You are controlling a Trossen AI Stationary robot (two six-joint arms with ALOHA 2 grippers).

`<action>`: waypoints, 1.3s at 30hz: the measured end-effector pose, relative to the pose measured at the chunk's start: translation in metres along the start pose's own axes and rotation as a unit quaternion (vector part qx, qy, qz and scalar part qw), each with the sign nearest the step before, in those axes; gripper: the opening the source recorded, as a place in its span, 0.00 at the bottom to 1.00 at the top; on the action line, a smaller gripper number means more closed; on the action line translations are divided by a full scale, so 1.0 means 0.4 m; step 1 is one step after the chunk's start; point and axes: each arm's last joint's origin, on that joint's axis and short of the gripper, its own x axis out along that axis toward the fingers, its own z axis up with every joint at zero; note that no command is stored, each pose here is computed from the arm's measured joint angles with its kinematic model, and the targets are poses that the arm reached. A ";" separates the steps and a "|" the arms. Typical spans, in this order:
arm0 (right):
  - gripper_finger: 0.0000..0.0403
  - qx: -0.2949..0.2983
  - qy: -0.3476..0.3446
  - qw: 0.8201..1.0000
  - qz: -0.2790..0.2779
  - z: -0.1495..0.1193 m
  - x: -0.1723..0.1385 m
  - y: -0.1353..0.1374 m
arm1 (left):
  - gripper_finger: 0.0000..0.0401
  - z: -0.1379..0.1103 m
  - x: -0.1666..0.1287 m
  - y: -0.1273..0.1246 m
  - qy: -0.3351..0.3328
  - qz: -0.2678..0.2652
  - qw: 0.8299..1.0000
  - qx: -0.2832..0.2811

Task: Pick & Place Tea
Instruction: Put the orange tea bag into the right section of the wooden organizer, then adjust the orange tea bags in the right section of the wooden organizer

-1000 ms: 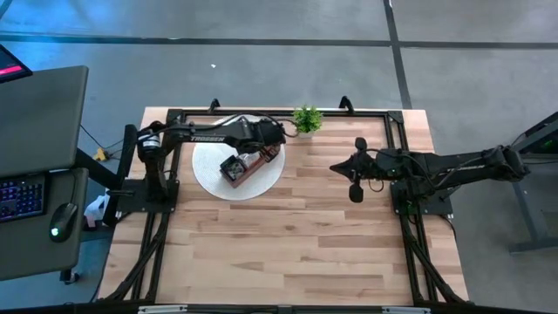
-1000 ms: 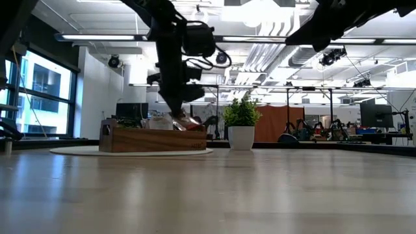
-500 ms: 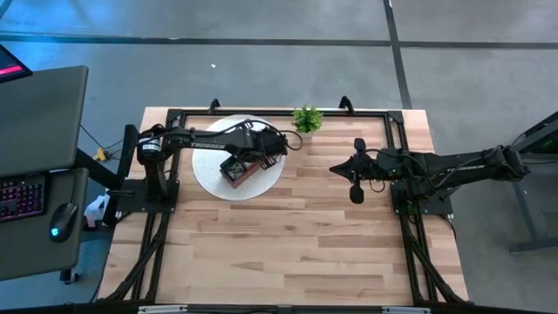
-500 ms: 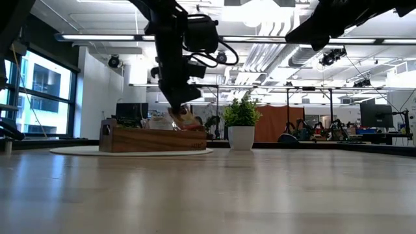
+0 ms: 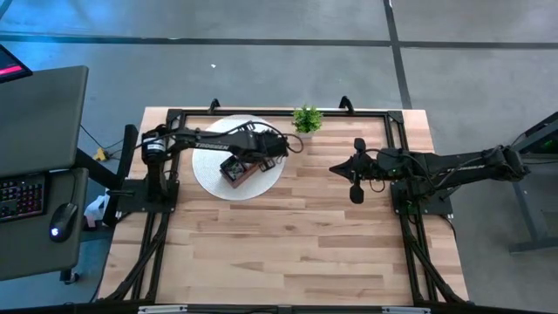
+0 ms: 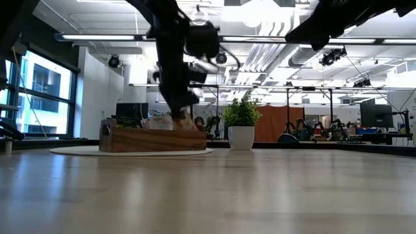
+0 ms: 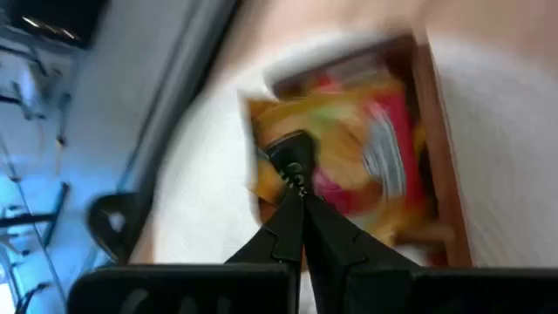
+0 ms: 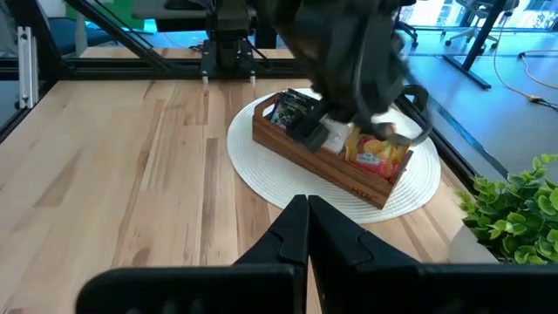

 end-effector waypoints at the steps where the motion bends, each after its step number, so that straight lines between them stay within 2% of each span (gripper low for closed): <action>1: 0.01 0.000 -0.001 1.000 0.000 0.000 0.000 0.000 | 0.02 -0.006 0.005 -0.004 0.011 -0.006 1.000 0.007; 6: 0.01 0.001 -0.003 1.000 0.006 0.001 0.000 0.001 | 0.13 -0.002 -0.001 -0.003 0.008 -0.030 1.000 0.002; 12: 0.01 0.001 -0.004 1.000 0.009 0.002 0.000 0.001 | 0.30 0.007 -0.001 -0.014 0.000 -0.087 0.996 -0.013; 16: 0.01 0.001 -0.004 1.000 0.009 0.002 0.000 0.001 | 0.36 0.032 -0.026 0.001 -0.005 -0.097 0.995 -0.018; 23: 0.01 0.001 -0.004 1.000 0.009 0.002 0.000 0.001 | 0.37 0.074 -0.083 0.041 -0.010 -0.096 0.995 -0.024; 27: 0.01 0.000 0.001 1.000 0.017 0.000 0.000 0.002 | 0.37 0.076 -0.077 0.064 0.009 -0.105 0.994 -0.039; 34: 0.01 0.001 0.020 0.999 0.025 -0.010 0.000 0.004 | 0.37 0.068 -0.032 0.119 0.052 -0.119 0.991 -0.032; 39: 0.01 0.021 0.046 0.999 0.019 -0.022 -0.001 0.003 | 0.37 0.058 -0.055 0.204 0.050 -0.127 0.989 -0.049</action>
